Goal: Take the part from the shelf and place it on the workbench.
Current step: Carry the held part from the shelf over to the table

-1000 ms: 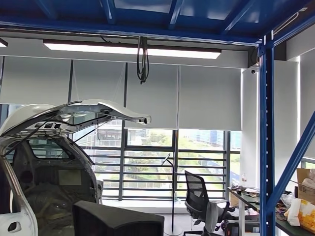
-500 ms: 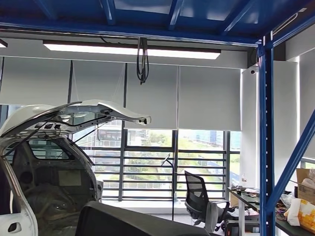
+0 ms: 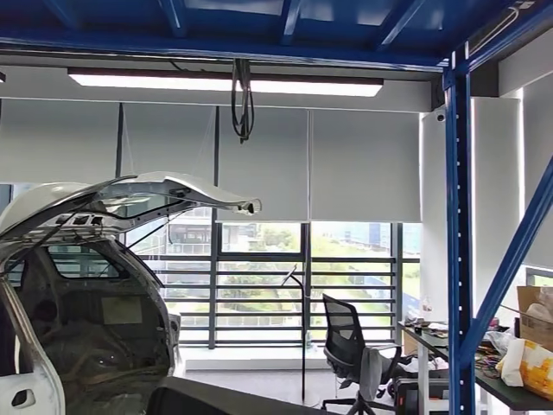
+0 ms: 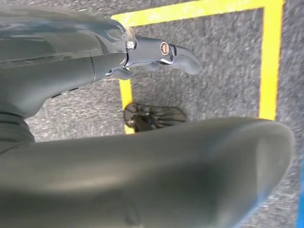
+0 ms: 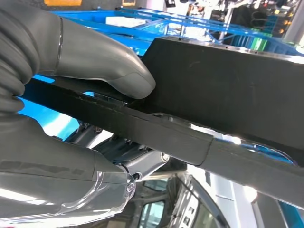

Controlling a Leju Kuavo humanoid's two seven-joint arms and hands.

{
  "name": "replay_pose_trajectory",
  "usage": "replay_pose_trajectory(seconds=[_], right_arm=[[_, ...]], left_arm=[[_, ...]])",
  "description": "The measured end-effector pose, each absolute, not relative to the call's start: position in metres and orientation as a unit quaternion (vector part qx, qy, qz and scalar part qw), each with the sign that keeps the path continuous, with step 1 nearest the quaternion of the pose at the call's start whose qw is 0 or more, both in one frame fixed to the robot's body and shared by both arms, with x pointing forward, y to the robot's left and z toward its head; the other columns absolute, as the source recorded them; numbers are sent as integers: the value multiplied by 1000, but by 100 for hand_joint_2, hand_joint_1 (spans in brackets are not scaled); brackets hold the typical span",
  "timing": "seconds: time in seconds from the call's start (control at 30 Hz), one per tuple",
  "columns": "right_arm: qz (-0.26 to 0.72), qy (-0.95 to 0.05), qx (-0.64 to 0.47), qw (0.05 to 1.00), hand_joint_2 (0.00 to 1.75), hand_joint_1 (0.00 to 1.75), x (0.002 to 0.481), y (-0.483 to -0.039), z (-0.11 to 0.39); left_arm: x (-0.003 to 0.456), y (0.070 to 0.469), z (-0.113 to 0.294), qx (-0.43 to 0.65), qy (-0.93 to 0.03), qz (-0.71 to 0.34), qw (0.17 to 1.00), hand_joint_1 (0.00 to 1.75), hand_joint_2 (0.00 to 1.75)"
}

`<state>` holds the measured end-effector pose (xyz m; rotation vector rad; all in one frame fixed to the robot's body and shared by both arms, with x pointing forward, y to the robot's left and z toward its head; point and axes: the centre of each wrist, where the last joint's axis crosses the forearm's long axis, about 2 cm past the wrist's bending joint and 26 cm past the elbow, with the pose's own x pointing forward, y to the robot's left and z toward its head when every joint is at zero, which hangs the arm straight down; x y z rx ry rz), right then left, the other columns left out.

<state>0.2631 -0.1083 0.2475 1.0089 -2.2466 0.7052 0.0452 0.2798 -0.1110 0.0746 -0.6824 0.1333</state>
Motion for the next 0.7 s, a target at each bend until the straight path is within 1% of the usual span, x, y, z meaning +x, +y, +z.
replay_pose_trajectory(seconds=[0.3, 0.7], right_arm=[[264, -838, 376, 294, 175, 175, 261, -111, 241], [262, -837, 377, 297, 175, 175, 261, -115, 237]], left_arm=[[38, 289, -112, 48, -310, 65, 947, 0, 175], [38, 296, -112, 58, -309, 59, 947, 0, 175]])
